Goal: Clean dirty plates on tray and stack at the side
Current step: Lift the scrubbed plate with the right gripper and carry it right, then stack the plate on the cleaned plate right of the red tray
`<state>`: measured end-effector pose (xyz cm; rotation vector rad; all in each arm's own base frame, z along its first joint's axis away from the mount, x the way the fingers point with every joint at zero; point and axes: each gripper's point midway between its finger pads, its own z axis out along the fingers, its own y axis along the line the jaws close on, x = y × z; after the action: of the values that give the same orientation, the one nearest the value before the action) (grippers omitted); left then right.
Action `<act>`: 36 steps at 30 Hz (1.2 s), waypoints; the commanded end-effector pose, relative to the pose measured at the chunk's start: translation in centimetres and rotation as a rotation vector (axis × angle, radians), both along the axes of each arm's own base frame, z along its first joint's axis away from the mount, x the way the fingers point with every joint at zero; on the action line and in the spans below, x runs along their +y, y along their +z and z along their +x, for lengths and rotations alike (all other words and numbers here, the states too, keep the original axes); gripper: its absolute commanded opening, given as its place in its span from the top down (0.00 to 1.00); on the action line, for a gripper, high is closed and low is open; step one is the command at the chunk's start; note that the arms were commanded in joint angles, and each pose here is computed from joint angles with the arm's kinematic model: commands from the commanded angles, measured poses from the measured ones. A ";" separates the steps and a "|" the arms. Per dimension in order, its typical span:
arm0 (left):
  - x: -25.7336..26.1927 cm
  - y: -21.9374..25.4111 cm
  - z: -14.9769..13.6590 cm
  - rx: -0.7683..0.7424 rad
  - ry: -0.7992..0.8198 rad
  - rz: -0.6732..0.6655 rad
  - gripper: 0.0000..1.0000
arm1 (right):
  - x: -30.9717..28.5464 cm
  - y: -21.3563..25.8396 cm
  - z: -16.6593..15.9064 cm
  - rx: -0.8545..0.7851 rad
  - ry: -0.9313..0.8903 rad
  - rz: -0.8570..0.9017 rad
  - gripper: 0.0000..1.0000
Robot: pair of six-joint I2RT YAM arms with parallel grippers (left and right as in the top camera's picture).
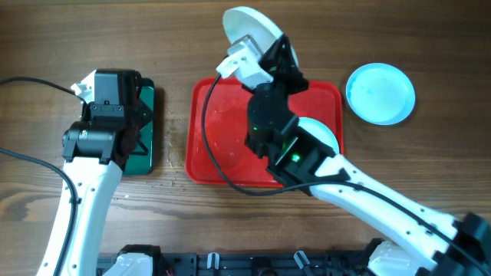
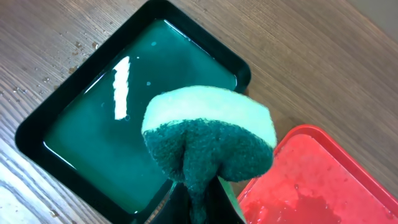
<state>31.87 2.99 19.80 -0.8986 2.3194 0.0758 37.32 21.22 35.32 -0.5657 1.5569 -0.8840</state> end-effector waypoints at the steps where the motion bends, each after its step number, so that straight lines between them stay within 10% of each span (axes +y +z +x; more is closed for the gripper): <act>1: 0.1 0.1 -0.1 -0.008 0.012 -0.015 0.96 | 2.0 -7.2 0.0 0.276 0.195 -0.160 0.96; 4: 0.1 0.1 -0.1 -0.009 0.012 -0.015 0.96 | 0.7 -12.5 -0.7 0.473 0.193 0.039 0.96; 17: 0.1 -0.1 -0.3 0.002 0.013 -0.014 0.96 | -21.2 -8.9 2.8 0.260 -0.325 0.842 0.96; 32: 0.0 -0.1 -0.3 0.002 0.011 -0.017 0.96 | -36.6 -29.3 2.8 0.583 -0.717 1.144 0.96; 36: 0.0 -0.1 -0.3 0.002 0.011 -0.017 0.96 | -35.5 -31.5 3.3 0.645 -0.683 1.185 0.35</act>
<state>31.64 2.90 19.59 -0.8987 2.3336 0.0750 39.95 -15.86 4.79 0.6674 2.5448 -0.2008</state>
